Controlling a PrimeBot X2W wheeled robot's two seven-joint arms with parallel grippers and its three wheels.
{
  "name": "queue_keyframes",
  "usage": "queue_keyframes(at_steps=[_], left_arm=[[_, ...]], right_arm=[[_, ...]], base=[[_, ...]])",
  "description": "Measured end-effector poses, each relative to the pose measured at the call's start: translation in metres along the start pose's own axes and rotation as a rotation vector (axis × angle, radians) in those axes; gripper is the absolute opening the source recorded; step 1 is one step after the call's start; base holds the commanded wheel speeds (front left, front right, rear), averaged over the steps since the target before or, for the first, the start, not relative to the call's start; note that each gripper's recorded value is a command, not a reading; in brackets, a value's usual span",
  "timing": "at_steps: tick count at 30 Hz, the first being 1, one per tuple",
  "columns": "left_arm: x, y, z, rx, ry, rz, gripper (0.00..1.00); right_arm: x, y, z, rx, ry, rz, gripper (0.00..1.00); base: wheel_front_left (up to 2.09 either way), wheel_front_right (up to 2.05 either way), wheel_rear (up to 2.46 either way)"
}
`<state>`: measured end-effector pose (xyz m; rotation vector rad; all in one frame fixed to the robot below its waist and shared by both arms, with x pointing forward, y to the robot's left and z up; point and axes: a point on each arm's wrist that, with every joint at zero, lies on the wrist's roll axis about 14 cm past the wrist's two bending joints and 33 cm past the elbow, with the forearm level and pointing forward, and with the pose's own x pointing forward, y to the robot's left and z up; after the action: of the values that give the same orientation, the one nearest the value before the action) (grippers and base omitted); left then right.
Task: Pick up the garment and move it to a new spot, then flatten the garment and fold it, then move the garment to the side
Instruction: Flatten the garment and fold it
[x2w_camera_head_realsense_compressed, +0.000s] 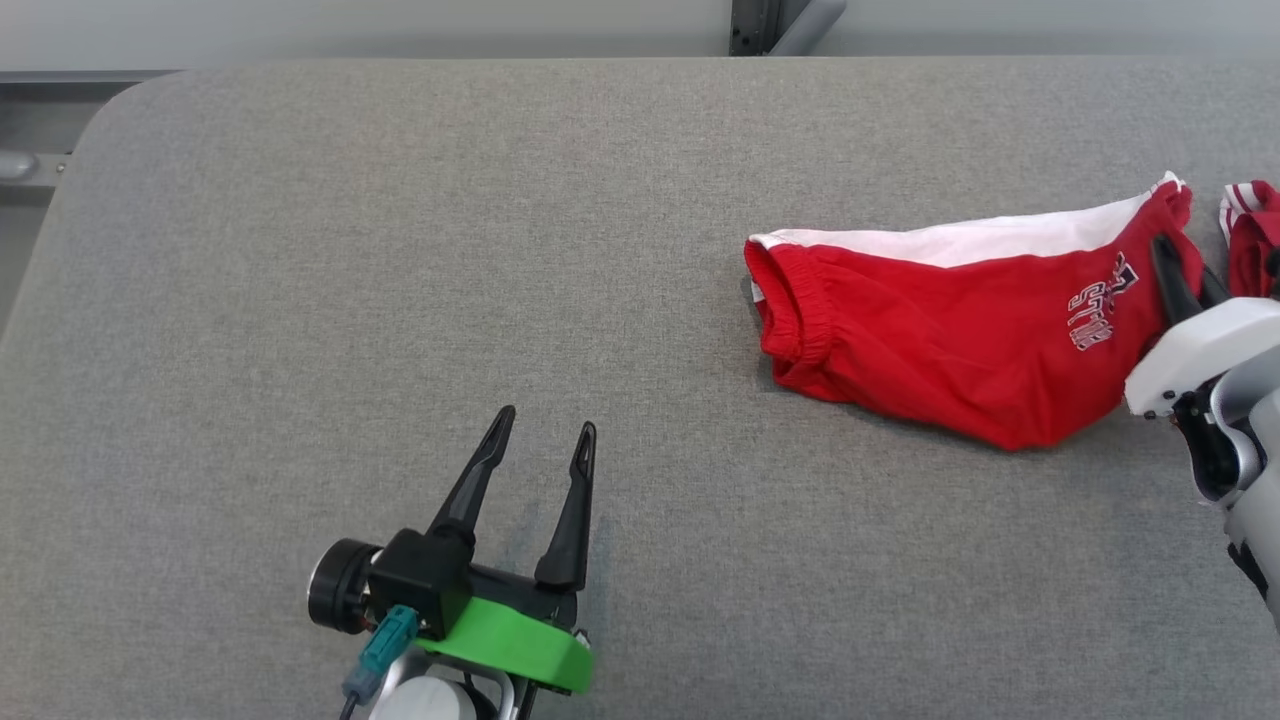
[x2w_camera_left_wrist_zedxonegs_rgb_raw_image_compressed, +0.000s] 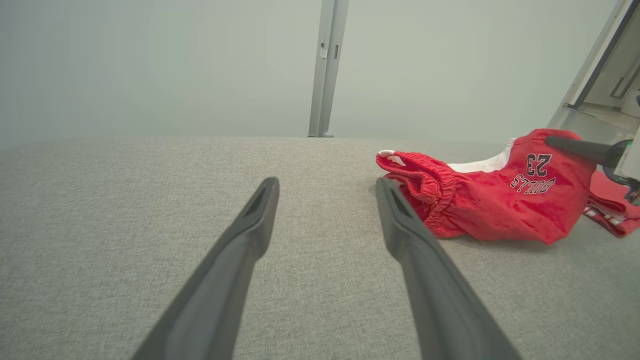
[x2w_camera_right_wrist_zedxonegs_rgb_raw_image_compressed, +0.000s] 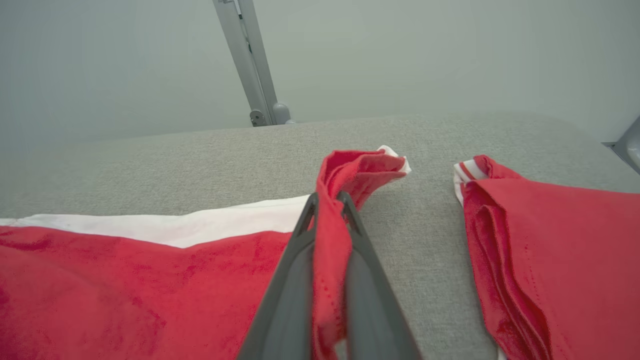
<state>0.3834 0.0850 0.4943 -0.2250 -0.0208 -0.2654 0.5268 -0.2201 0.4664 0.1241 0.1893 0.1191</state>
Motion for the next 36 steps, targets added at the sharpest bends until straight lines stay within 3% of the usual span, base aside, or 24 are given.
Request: queue_keyframes(at_steps=[8,15,26,32,33,34,36], left_arm=[[-0.006,-0.002,0.004,-0.004,-0.010,0.004,1.00],[-0.012,0.006,0.006,-0.003,-0.013,0.037,1.00],[-0.016,0.014,0.002,-0.010,0.002,0.069,1.00],[-0.016,0.017,-0.001,-0.010,0.010,0.078,1.00],[-0.016,0.017,-0.001,-0.010,0.011,0.077,1.00],[-0.016,0.017,-0.001,-0.010,0.010,0.077,1.00],[-0.016,0.016,0.000,-0.009,0.007,0.075,1.00]], right_arm=[[0.014,0.081,0.034,-0.046,-0.085,0.207,0.00],[0.013,0.148,0.038,-0.039,-0.095,0.375,0.00],[-0.012,0.226,-0.032,0.060,0.069,0.525,0.00],[-0.024,0.241,-0.062,0.105,0.136,0.537,0.00],[-0.025,0.243,-0.064,0.110,0.140,0.538,0.22],[-0.026,0.245,-0.064,0.124,0.142,0.537,1.00],[-0.031,0.249,-0.064,0.147,0.140,0.541,1.00]], base=[[0.00,0.00,0.00],[0.00,0.00,0.00],[0.00,0.00,0.00],[0.00,0.00,0.00],[0.00,0.00,0.00],[0.00,0.00,0.00],[0.00,0.00,0.00]])
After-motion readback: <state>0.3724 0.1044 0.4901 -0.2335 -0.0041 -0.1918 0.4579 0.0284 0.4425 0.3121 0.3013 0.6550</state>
